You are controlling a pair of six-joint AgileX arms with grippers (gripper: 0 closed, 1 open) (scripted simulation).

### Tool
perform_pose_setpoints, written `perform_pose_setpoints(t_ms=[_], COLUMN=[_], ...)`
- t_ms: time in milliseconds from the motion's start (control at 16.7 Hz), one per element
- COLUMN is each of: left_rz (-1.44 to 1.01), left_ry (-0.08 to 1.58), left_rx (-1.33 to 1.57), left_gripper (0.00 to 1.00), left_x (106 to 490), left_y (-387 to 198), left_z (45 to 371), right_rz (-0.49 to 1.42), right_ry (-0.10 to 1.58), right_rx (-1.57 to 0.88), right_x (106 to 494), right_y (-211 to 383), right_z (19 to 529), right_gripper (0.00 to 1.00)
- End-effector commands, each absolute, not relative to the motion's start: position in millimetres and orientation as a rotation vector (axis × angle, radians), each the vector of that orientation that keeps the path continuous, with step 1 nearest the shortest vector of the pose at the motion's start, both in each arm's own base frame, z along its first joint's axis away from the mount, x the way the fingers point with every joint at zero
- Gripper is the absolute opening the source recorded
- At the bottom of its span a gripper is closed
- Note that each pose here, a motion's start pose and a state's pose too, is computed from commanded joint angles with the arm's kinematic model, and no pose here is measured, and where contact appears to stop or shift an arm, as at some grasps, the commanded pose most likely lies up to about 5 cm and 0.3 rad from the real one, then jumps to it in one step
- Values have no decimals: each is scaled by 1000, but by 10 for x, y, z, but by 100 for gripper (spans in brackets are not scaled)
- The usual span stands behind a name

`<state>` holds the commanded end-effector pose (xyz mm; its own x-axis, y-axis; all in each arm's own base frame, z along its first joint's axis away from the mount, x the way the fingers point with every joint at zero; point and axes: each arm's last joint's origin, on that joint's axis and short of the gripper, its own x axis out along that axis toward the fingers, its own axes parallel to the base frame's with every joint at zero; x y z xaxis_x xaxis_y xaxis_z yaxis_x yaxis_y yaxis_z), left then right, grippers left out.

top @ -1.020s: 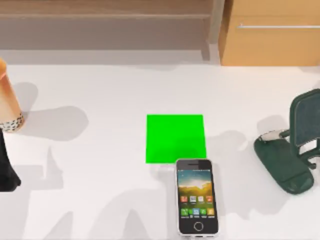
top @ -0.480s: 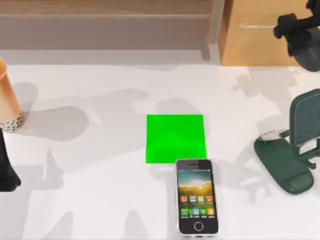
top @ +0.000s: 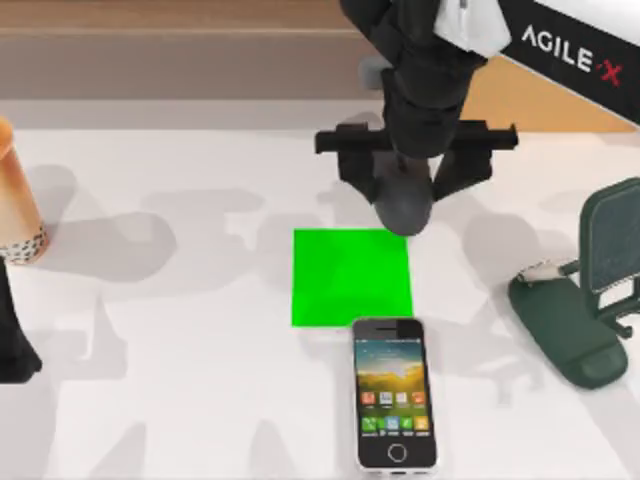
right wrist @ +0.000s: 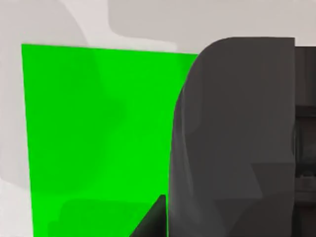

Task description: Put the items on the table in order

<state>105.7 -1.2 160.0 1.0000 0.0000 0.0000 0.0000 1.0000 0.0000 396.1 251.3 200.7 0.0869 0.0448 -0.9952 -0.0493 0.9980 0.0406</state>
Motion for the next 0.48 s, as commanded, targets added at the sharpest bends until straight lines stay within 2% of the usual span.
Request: perform_pose_setpoints(t_ms=[240, 480], left_rz=[0, 0], left_ry=[0, 0], left_rx=[0, 0], left_gripper=[100, 100], left_x=[1057, 1057], left_y=[-12, -12], left_z=[1600, 1600], right_rz=[13, 3], right_ry=[1564, 1576], right_rx=[10, 10], right_x=[3828, 3801], right_y=[2936, 2993], right_z=[1524, 1445], right_gripper=[0, 0])
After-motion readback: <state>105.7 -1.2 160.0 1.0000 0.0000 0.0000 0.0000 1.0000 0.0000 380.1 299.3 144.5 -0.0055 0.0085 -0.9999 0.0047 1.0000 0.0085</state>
